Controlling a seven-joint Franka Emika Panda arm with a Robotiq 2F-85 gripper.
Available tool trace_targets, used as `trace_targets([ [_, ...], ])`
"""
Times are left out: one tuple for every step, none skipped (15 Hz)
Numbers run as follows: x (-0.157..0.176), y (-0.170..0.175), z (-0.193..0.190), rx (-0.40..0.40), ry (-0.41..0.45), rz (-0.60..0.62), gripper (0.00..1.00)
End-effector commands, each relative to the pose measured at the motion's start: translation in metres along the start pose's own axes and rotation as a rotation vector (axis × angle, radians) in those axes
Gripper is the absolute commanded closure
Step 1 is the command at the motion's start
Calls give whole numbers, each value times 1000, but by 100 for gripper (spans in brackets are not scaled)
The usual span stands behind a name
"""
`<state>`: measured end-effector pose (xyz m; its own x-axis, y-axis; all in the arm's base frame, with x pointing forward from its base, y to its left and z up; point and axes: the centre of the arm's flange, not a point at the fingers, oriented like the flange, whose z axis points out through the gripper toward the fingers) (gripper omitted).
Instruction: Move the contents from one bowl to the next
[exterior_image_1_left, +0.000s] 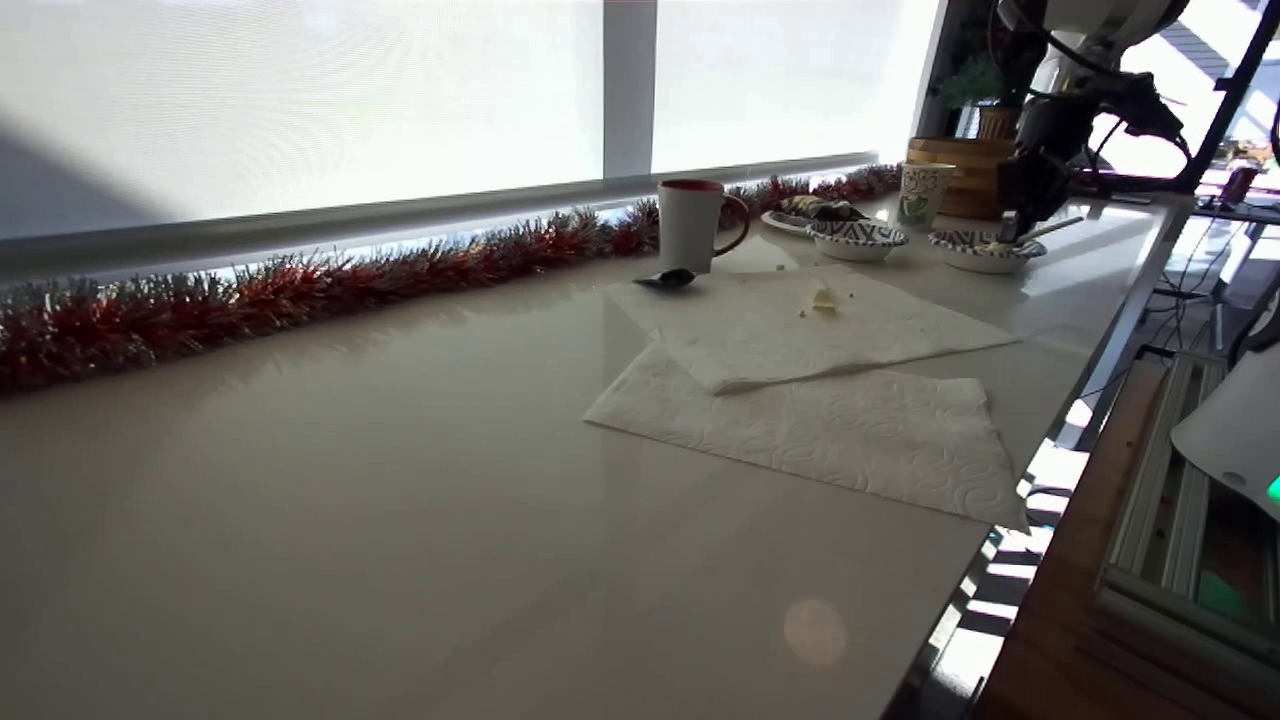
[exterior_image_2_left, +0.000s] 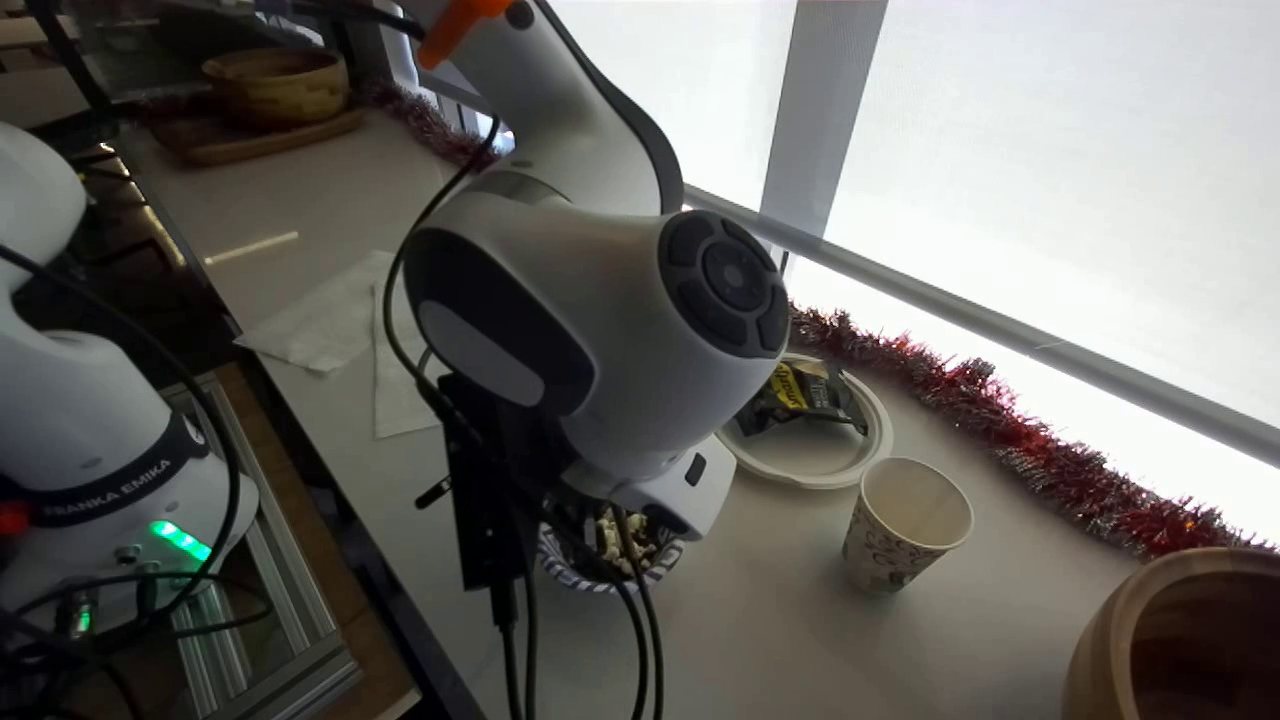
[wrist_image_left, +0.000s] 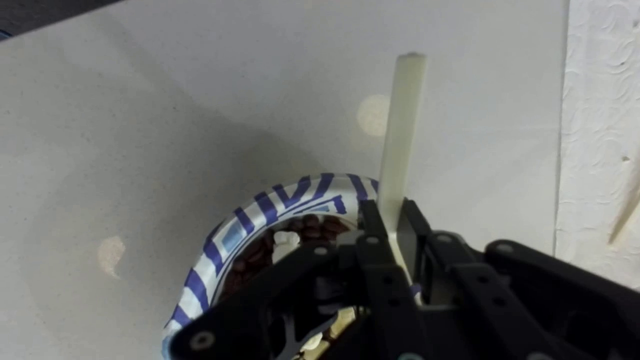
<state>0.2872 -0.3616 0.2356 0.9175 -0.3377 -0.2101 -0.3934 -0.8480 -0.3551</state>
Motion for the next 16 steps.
trace_targets([
  [4, -4, -4, -19, 17, -5, 97],
  [3, -5, -5, -24, 20, -12, 97],
  [3, -7, -5, -34, 26, -17, 97],
  [3, -8, -6, -46, 33, -26, 97],
  [3, -9, -7, -62, 41, -32, 97],
  [4, -10, -8, -73, 54, -41, 97],
  [5, -11, -10, -80, 64, -46, 97],
  [6, -11, -11, -89, 71, -52, 97],
  [8, -12, -11, -96, 78, -58, 97],
  [9, -12, -10, -99, 78, -63, 97],
  [10, -12, -10, -105, 81, -66, 97],
  [11, -13, -9, -111, 87, -68, 97],
  [11, -14, -9, -122, 93, -69, 97],
  [11, -14, -10, -127, 97, -73, 97],
  [11, -14, -10, -134, 103, -73, 97],
  [11, -14, -10, -141, 110, -74, 97],
])
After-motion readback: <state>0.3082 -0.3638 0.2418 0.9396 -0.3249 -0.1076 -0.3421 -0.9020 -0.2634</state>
